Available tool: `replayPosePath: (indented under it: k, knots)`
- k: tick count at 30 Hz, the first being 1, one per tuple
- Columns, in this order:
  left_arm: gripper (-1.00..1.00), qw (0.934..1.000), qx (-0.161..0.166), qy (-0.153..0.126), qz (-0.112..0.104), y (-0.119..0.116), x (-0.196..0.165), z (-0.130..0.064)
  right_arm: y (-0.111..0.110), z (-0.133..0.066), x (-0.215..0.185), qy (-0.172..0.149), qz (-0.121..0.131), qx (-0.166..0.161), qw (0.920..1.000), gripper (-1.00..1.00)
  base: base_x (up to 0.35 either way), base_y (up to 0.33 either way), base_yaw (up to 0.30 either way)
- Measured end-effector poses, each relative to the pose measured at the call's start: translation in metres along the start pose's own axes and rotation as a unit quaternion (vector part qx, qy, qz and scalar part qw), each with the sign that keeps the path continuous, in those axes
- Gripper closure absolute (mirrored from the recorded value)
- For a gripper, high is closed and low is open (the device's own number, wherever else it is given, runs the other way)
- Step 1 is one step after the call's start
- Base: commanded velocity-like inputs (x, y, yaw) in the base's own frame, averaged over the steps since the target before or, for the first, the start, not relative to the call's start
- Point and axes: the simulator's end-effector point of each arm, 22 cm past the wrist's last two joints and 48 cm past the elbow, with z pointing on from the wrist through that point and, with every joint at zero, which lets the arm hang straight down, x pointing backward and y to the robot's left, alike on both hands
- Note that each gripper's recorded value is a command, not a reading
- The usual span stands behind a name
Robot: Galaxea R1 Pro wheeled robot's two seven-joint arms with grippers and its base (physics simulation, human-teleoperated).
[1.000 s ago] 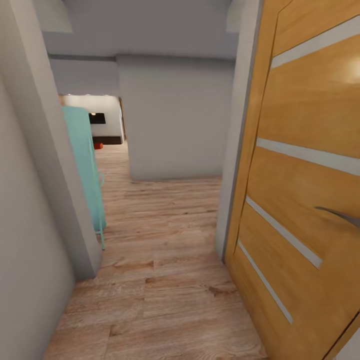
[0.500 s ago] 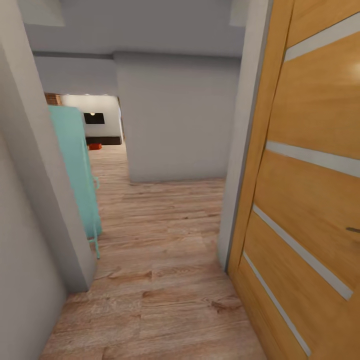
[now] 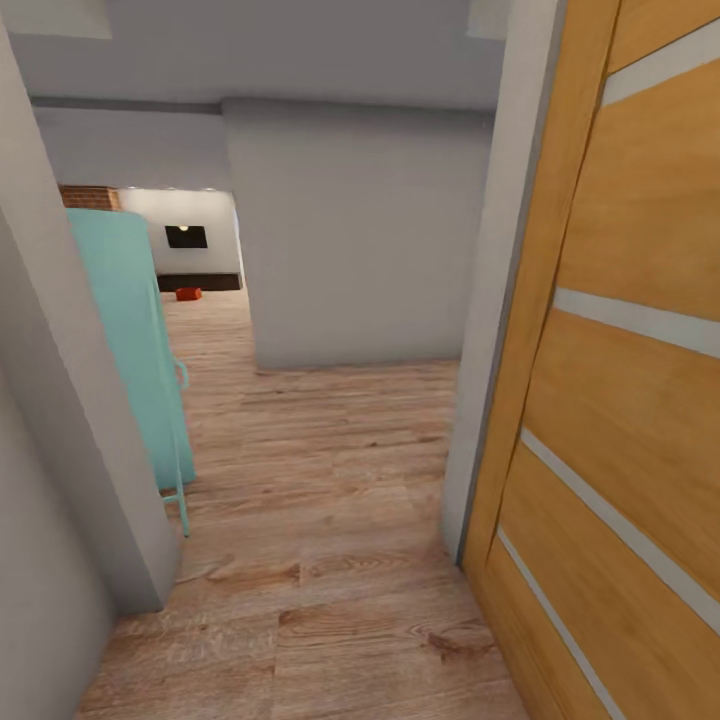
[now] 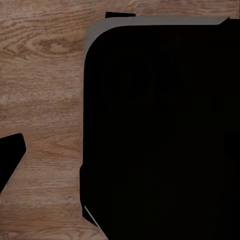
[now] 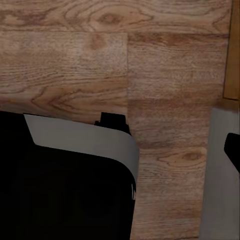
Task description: Move the two storage containers from the living room to the garage. In the garage, place one container on the floor and stack the other container on top of it (either order is fine).
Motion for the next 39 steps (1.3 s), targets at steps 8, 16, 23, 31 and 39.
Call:
replayPosePath:
  k: [8,16,23,31,39]
  knots:
    - [-1.0,1.0,0.0,0.0,0.0,-0.0003,0.0001,0.0,0.0013,0.0,0.0,0.0,0.004,-0.001,1.0,-1.0,0.248,0.0,0.06]
    - [-1.0,1.0,0.0,0.0,0.0,-0.0004,0.0,0.0,0.0009,0.0,0.0003,0.001,0.003,0.0,1.0,-1.0,0.247,0.0,0.27]
    - [-1.0,1.0,0.0,0.0,0.0,-0.0004,-0.0001,0.0,-0.0012,0.0,0.0001,0.0,0.003,0.001,1.0,-1.0,0.247,0.0,0.114]
    - [-1.0,1.0,0.0,0.0,0.0,-0.0004,0.0001,0.0,-0.0003,0.0,0.0002,0.0,0.003,0.001,1.0,-1.0,0.246,0.0,0.004]
    - [-1.0,1.0,0.0,0.0,0.0,-0.0004,0.0001,0.0,-0.0014,0.0,0.0003,0.0,0.001,0.001,1.0,-1.0,0.245,0.0,0.0]
